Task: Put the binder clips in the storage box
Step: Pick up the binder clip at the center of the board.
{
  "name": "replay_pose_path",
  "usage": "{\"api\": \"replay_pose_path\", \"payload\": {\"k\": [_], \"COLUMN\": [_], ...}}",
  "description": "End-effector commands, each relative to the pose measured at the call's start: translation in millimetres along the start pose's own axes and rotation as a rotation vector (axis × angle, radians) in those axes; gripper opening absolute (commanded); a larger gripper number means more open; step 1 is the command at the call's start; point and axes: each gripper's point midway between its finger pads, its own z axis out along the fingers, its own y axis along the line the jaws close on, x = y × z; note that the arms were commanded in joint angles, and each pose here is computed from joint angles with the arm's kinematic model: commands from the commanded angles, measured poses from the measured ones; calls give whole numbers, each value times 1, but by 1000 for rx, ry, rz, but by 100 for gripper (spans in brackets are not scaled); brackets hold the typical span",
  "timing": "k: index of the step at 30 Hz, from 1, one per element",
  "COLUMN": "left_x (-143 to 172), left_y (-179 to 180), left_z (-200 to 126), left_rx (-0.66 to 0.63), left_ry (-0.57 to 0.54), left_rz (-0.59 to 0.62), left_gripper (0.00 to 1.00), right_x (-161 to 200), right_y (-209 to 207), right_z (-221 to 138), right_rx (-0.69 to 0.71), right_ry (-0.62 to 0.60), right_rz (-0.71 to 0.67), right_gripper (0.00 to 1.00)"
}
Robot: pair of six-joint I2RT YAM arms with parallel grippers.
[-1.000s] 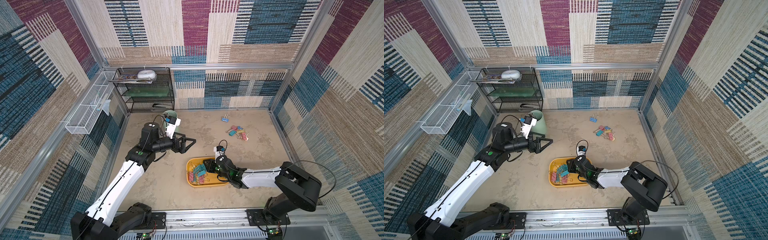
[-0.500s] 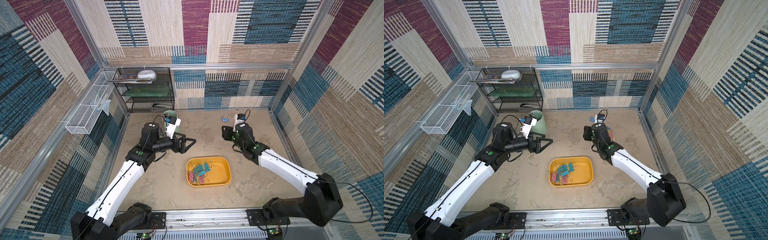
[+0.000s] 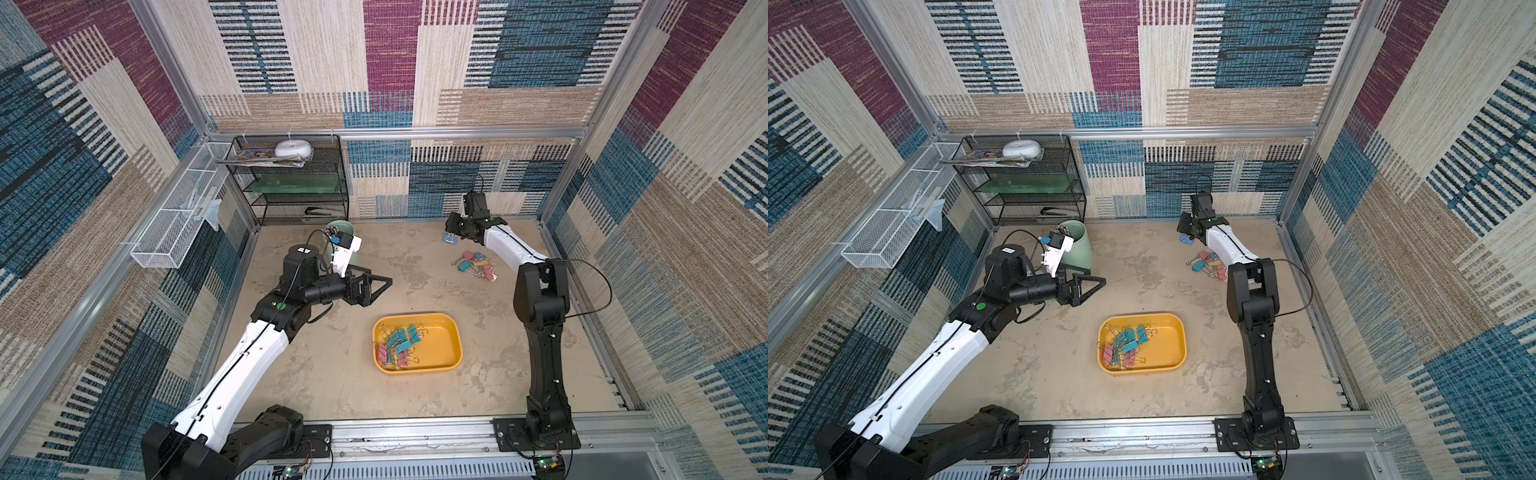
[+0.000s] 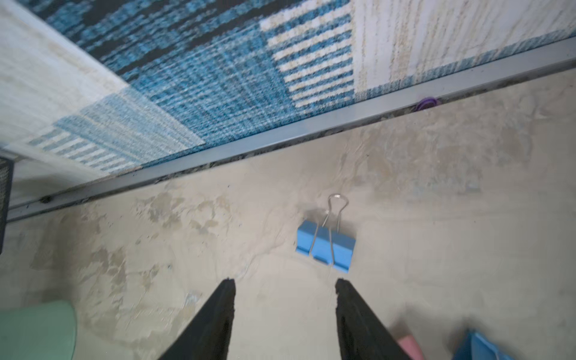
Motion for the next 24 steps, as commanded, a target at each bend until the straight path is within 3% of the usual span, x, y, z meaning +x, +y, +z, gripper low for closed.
{"api": "replay_pose_path", "payload": {"k": [1, 5, 10, 11, 14, 18, 24], "left_x": [-7, -7, -7, -7, -7, -7, -8], "left_y": [-5, -5, -4, -4, -4, -4, -5], "left_z": [0, 0, 0, 0, 0, 0, -1], "left_rx": [24, 23, 23, 22, 23, 21, 26], "left_ry": [-17, -18, -18, -17, -18, -19, -20], "left_rz": [14, 16, 17, 16, 16, 17, 15], "left_gripper": [99, 100, 100, 100, 99, 100, 100], "right_x": [2, 7, 10, 11, 13, 16, 13], "right_y": [-1, -7, -17, -18, -15, -12, 3], "right_z": [24, 47, 60, 61, 63, 60, 33], "right_rx": [-67, -161, -185, -195, -234, -254, -307], "right_ry": [37, 63, 53, 54, 58, 67, 68], "right_rz": [46, 78, 70, 73, 79, 89, 80], "right_gripper": [56, 56, 52, 48, 23, 2, 0]}}
